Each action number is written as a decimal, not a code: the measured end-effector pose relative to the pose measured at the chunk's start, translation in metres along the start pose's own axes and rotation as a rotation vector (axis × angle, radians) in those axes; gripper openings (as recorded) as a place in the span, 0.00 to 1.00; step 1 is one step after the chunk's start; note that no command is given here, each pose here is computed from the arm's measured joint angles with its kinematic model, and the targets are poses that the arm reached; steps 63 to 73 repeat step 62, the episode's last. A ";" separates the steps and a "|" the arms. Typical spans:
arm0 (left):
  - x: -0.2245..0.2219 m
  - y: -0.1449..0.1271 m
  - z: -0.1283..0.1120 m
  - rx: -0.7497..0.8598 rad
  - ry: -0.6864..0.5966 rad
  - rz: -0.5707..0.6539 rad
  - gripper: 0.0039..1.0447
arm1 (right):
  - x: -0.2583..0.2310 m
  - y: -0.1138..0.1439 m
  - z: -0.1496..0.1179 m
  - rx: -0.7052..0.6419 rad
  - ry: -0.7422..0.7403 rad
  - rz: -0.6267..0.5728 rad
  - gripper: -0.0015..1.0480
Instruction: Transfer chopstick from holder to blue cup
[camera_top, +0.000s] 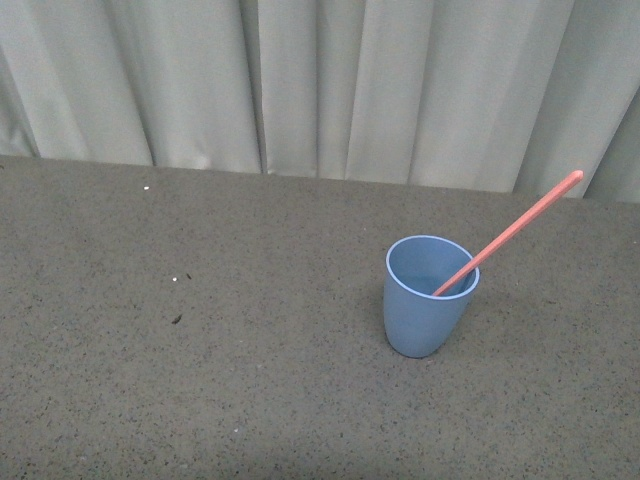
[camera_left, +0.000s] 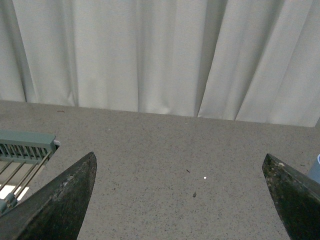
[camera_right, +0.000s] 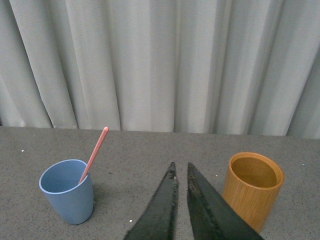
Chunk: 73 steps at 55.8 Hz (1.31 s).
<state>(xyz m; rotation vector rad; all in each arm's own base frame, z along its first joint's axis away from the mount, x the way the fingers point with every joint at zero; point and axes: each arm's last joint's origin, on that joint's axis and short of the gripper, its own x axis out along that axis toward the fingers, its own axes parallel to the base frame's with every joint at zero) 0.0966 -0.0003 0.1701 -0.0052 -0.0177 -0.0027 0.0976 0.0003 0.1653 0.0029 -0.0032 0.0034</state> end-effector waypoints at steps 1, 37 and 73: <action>0.000 0.000 0.000 0.000 0.000 0.000 0.94 | 0.000 0.000 0.000 0.000 0.000 0.000 0.17; 0.000 0.000 0.000 0.000 0.000 0.000 0.94 | 0.000 0.000 0.000 0.000 0.000 0.000 0.91; 0.000 0.000 0.000 0.000 0.000 0.000 0.94 | 0.000 0.000 0.000 0.000 0.000 0.000 0.91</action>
